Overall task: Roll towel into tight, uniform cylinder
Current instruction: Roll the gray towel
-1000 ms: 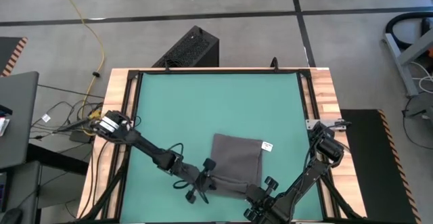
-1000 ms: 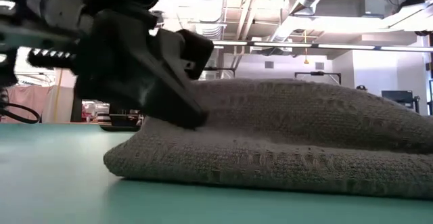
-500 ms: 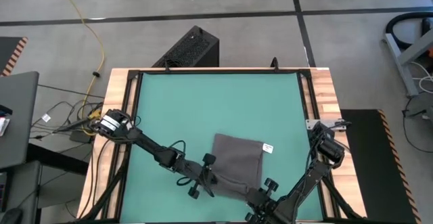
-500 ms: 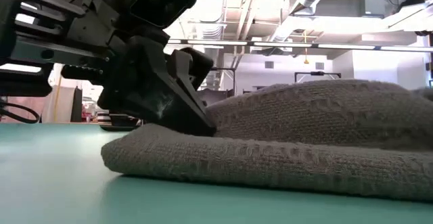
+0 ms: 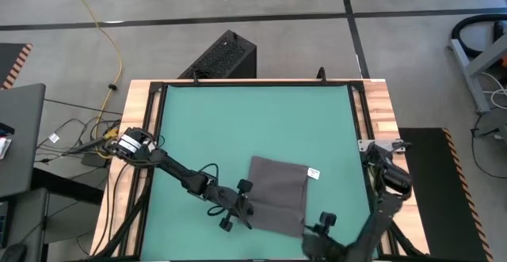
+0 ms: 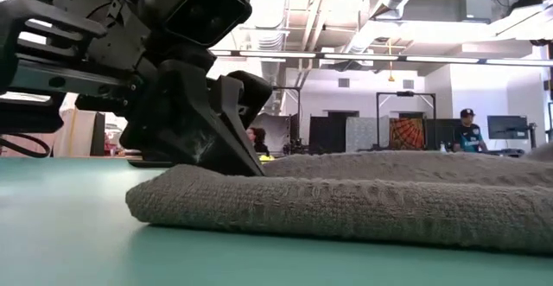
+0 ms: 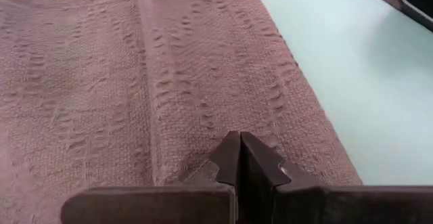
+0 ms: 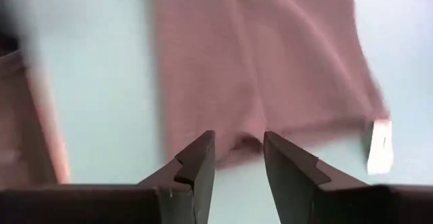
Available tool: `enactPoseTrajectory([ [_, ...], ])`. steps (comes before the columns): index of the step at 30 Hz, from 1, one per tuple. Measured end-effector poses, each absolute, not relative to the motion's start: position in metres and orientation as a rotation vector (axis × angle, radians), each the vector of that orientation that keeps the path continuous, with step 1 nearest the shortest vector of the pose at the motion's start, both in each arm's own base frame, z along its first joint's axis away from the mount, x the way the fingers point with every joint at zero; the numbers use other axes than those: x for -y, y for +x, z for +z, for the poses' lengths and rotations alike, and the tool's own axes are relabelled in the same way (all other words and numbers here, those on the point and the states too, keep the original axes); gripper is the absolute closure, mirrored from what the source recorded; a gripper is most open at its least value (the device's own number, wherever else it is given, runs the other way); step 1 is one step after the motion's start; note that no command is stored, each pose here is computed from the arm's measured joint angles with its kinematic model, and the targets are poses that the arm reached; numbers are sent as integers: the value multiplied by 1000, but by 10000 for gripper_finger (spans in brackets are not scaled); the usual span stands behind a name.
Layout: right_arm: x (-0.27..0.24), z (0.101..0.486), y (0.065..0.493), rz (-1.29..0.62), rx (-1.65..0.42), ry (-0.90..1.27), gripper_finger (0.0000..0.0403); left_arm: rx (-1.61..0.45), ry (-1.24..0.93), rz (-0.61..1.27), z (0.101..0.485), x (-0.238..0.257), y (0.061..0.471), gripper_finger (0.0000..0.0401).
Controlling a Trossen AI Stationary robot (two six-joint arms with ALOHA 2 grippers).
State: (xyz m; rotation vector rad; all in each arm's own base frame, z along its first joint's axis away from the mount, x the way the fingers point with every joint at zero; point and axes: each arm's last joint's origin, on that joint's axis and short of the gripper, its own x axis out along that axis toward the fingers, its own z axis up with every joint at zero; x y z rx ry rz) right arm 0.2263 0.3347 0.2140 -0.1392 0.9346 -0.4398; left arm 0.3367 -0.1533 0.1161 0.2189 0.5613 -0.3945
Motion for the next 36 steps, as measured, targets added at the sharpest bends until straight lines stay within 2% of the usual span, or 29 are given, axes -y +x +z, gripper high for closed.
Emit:
enactPoseTrajectory([
  [4,-344,213,213,-280,-968,-386,250,-583,218,-409,114,153,336,401],
  [8,-344,208,221,-178,-991,-532,235,-591,220,-408,114,152,335,401],
  [15,-333,205,252,-6,-1072,-660,154,-592,217,-402,114,149,337,401],
  [18,-328,205,260,42,-1109,-683,132,-592,214,-392,114,146,338,401],
  [22,-328,204,262,134,-1141,-749,128,-596,211,-381,114,142,340,401],
  [27,-330,202,258,148,-1145,-768,127,-600,216,-381,113,139,341,401],
  [36,-321,156,246,149,-1149,-873,127,-611,210,-394,112,137,341,401],
])
